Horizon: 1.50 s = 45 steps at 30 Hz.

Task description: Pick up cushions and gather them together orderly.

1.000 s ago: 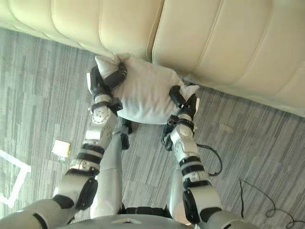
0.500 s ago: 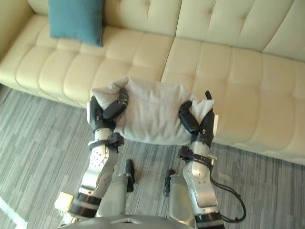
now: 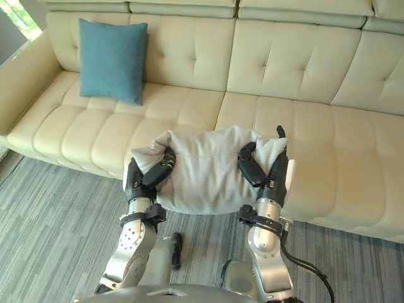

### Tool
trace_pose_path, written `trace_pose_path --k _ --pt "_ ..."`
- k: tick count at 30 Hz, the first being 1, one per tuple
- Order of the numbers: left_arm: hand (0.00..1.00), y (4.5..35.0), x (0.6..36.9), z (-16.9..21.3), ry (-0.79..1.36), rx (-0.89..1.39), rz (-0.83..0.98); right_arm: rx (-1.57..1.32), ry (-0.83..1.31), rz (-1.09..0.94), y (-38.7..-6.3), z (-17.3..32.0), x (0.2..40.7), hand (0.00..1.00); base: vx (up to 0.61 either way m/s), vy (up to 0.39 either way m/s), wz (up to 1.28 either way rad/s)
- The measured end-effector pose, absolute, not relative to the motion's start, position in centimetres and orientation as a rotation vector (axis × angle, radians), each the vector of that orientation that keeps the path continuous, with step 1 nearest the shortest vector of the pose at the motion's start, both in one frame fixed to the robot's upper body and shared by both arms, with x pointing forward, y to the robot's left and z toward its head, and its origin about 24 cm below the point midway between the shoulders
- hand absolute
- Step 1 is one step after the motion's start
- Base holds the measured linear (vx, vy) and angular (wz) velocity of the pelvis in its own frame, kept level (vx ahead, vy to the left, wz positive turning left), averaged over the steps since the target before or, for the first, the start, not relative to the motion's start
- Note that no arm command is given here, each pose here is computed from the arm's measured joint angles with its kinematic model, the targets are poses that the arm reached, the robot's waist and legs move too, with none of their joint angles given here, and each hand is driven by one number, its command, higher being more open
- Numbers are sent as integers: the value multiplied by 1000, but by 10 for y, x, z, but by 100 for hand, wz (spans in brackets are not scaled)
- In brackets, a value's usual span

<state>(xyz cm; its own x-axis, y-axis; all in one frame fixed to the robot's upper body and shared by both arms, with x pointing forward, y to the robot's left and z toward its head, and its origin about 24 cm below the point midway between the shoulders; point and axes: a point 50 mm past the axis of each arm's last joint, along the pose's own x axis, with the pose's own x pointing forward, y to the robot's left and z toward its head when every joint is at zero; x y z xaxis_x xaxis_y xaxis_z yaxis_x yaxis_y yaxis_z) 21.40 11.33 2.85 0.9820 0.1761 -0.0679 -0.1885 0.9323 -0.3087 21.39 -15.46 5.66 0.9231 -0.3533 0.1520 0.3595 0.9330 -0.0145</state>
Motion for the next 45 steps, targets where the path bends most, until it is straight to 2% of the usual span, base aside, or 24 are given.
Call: trace_pose_path --k 7,11,22,29,35,41,45 --pt "0 119 212 18 101 -271 183 -75 -80 -342 -154 42 219 0 436 256 -39" --pt "0 128 202 7 146 -233 195 -99 51 -304 -152 14 218 0 302 90 -26" --pt "0 123 193 -8 226 -242 157 -138 94 -304 -161 5 207 0 132 -128 13" --pt "0 115 197 -4 211 -277 145 -101 15 -335 -165 27 198 0 34 -17 11" --pt "0 113 227 23 75 -220 129 -66 -51 -360 -162 40 214 0 -41 16 13" --pt "0 118 262 61 -102 -110 134 -83 -155 -378 -154 62 255 0 -66 -10 -2" --pt "0 118 292 97 -239 -60 151 -78 -274 -392 -146 95 288 0 -101 -48 -4"
